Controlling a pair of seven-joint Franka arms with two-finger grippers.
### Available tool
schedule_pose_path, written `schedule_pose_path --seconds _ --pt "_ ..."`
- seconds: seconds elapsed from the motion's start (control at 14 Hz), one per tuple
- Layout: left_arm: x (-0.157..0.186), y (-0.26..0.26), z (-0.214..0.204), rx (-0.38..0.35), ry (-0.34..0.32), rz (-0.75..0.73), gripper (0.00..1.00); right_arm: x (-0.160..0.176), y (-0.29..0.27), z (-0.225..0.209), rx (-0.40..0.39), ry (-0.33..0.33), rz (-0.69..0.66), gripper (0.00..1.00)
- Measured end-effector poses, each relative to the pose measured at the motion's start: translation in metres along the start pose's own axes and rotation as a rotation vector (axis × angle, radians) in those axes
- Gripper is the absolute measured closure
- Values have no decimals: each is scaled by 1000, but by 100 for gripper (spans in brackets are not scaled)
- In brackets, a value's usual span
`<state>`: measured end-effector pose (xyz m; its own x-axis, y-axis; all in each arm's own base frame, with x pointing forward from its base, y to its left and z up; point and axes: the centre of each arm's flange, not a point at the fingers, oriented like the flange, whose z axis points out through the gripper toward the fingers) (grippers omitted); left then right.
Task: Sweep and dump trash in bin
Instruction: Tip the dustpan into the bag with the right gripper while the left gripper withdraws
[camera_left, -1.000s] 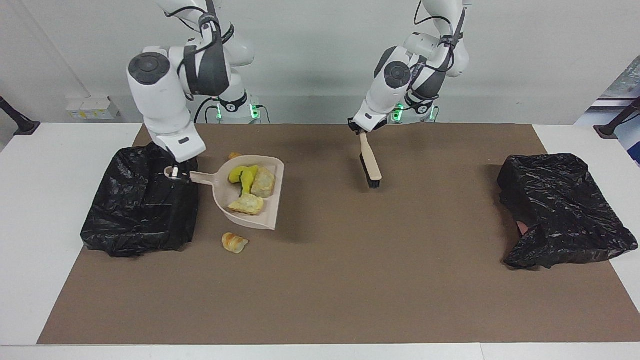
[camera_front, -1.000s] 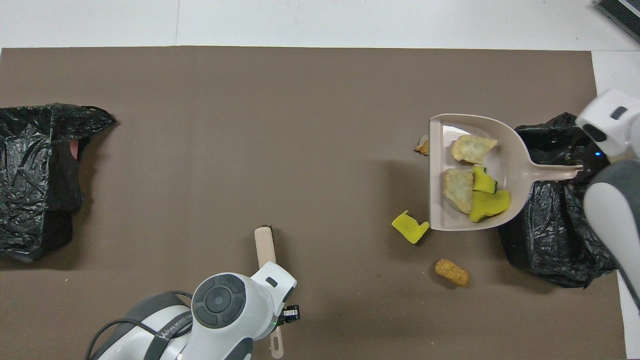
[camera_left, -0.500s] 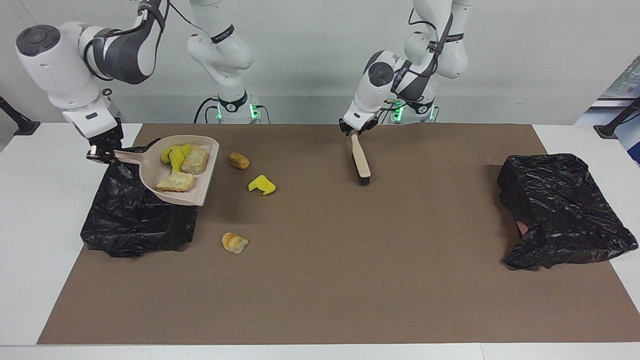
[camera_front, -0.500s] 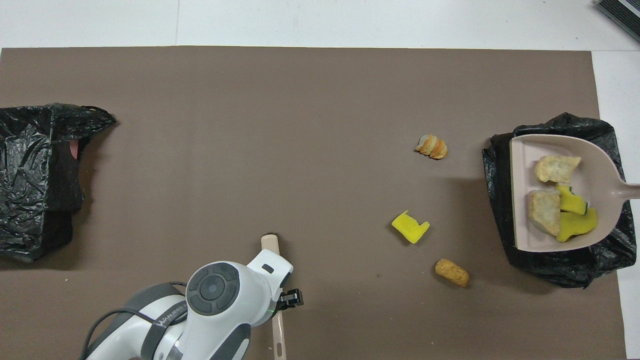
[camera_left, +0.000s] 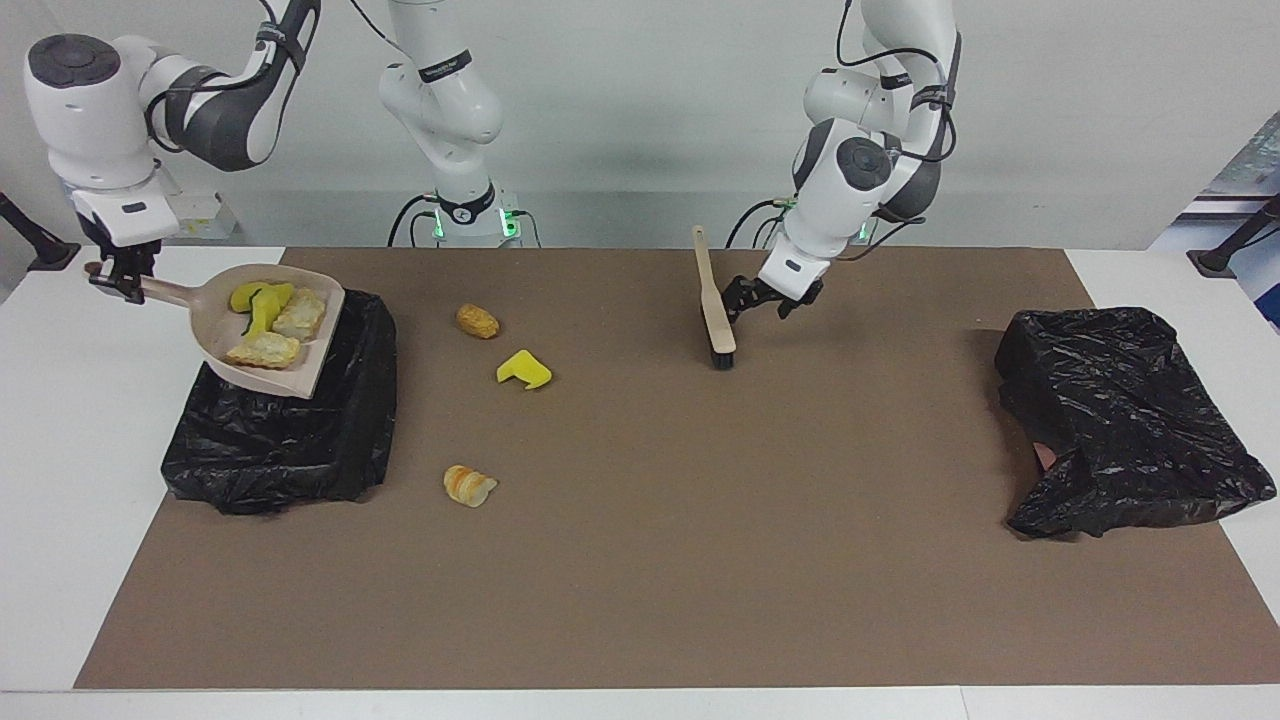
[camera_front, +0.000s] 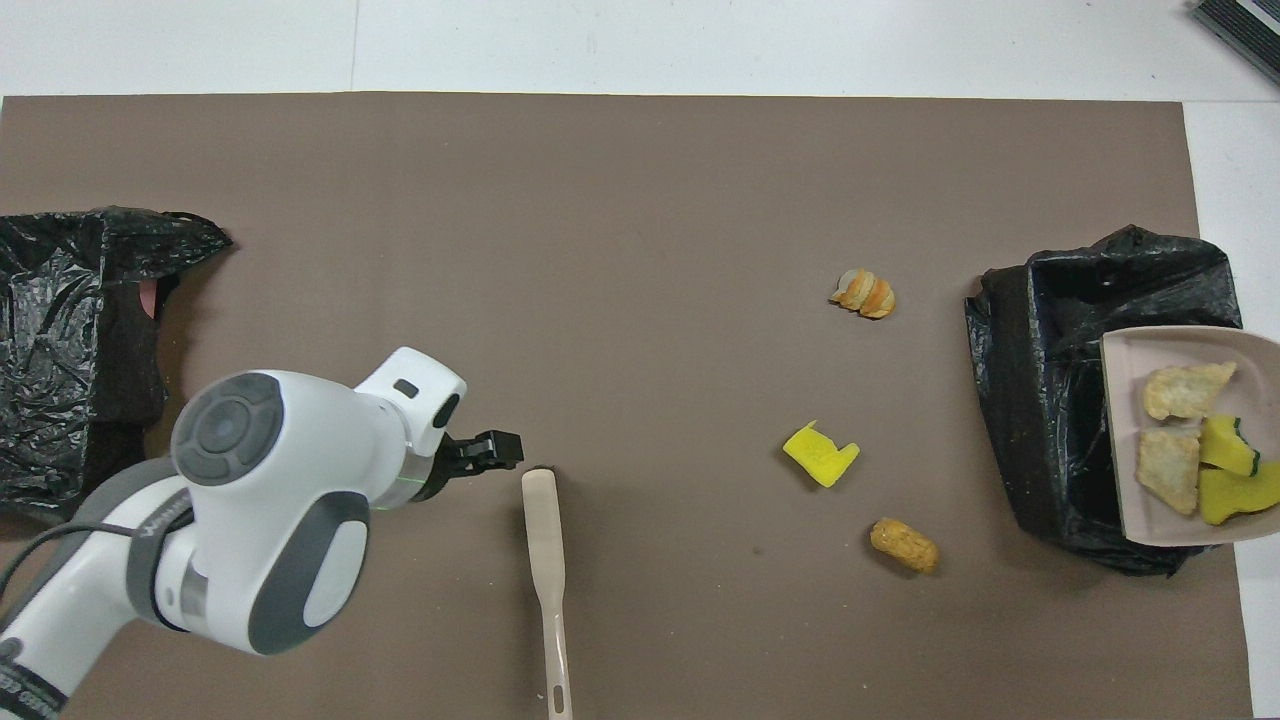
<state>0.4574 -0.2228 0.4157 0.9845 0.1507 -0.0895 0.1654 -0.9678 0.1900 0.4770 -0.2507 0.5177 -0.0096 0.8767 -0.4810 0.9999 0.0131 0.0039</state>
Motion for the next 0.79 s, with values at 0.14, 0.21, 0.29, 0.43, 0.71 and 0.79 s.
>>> schedule_pose_path --seconds 0.14,0.21,0.29,0.43,0.71,0.79 --pt "28 -23 -32 -8 20 29 0 15 1 -7 27 -108 7 68" --pt "42 -34 -47 -4 26 43 0 26 2 -12 48 -161 17 68" --pt "55 -46 -61 7 34 55 0 39 4 -20 68 -203 30 68" --pt "82 -65 -84 41 47 74 0 60 5 -37 92 -260 44 68" --pt "124 -123 -118 65 40 149 0 70 2 -48 121 -339 85 68" --pt "130 -143 -126 65 39 159 0 68 1 -50 124 -353 87 68"
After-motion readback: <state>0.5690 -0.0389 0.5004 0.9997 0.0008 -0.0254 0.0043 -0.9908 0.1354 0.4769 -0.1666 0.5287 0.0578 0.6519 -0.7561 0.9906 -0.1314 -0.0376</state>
